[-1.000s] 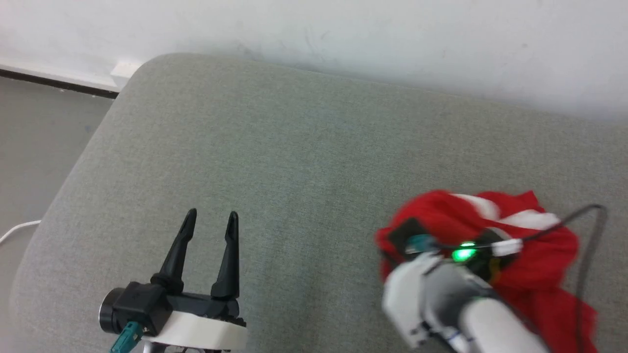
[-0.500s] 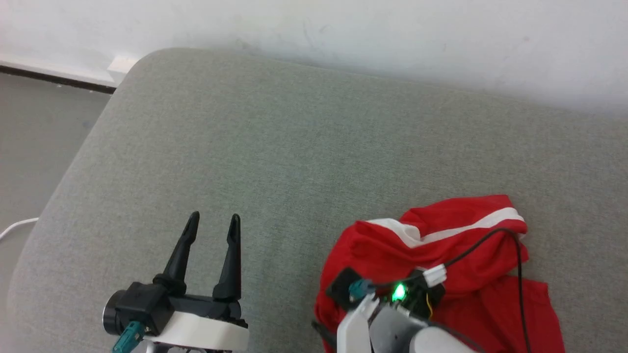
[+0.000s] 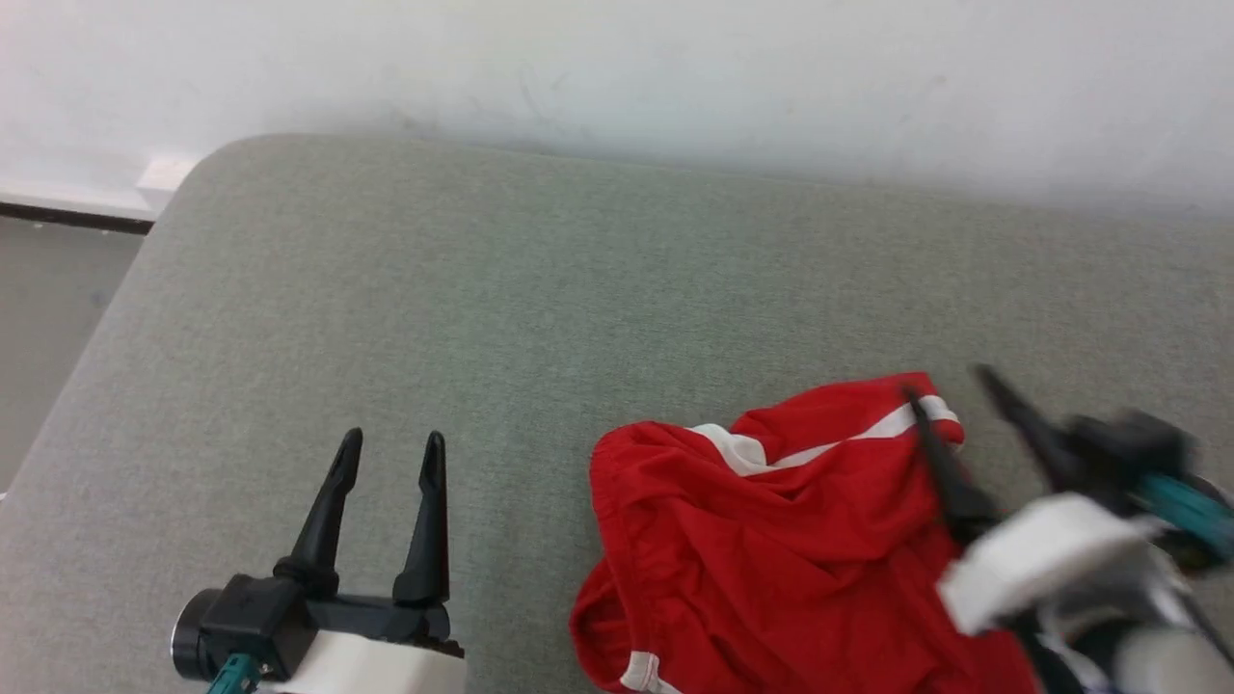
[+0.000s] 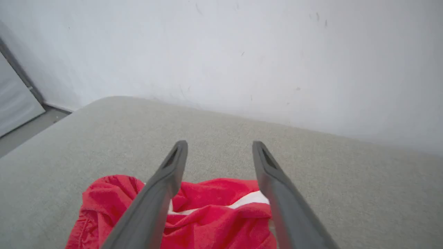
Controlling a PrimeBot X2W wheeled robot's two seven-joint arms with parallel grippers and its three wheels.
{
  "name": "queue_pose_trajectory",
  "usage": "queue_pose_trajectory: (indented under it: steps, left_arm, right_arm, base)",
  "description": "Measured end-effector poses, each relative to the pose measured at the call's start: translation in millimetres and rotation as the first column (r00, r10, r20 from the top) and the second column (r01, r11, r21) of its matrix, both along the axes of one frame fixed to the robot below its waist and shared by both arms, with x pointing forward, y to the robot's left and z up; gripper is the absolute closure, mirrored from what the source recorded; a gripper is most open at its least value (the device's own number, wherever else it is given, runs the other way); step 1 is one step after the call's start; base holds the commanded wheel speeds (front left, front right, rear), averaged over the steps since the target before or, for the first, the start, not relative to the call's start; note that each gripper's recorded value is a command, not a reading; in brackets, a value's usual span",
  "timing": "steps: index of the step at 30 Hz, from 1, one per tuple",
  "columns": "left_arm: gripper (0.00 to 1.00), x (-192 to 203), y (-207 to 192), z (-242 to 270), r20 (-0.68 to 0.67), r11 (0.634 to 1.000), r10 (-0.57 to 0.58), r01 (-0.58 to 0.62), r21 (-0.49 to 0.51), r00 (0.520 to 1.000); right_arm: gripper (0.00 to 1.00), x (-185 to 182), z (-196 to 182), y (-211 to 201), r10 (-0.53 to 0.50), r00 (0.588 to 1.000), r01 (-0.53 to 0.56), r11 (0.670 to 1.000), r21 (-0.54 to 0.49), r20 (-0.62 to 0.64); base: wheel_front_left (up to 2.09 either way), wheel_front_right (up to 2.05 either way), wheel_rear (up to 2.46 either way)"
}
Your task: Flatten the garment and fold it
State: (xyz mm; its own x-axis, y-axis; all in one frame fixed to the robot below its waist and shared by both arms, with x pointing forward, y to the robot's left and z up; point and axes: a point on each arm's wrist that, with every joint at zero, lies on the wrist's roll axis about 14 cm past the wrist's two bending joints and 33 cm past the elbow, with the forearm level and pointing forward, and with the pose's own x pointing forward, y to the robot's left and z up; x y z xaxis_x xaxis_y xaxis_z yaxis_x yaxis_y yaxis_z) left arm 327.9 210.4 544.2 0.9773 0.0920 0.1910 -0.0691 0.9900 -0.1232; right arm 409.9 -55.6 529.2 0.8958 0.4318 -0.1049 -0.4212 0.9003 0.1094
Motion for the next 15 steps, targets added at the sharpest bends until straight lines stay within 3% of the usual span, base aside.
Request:
queue_pose_trajectory:
  steps: [4,7,15]
  left_arm:
    - [0.0,2,-1,-2,-0.008,1.0,-0.004,0.004,0.003,1.0]
    - [0.0,2,0,-8,-0.029,1.0,0.001,-0.001,0.006,1.0]
    - [0.0,12,-19,-14,-0.046,0.998,-0.066,0.067,0.023,0.997]
  right_arm:
    - [0.0,-15,-5,-74,-0.213,0.976,0.212,0.977,0.035,0.04]
    - [0.0,-36,-26,-112,-0.313,0.949,0.313,0.95,-0.004,0.025]
    - [0.0,-62,-58,-133,-0.385,0.922,0.385,0.923,0.011,-0.034]
  base:
    - [0.0,0.0,0.0]
    - [0.0,0.0,0.0]
    - [0.0,0.0,0.0]
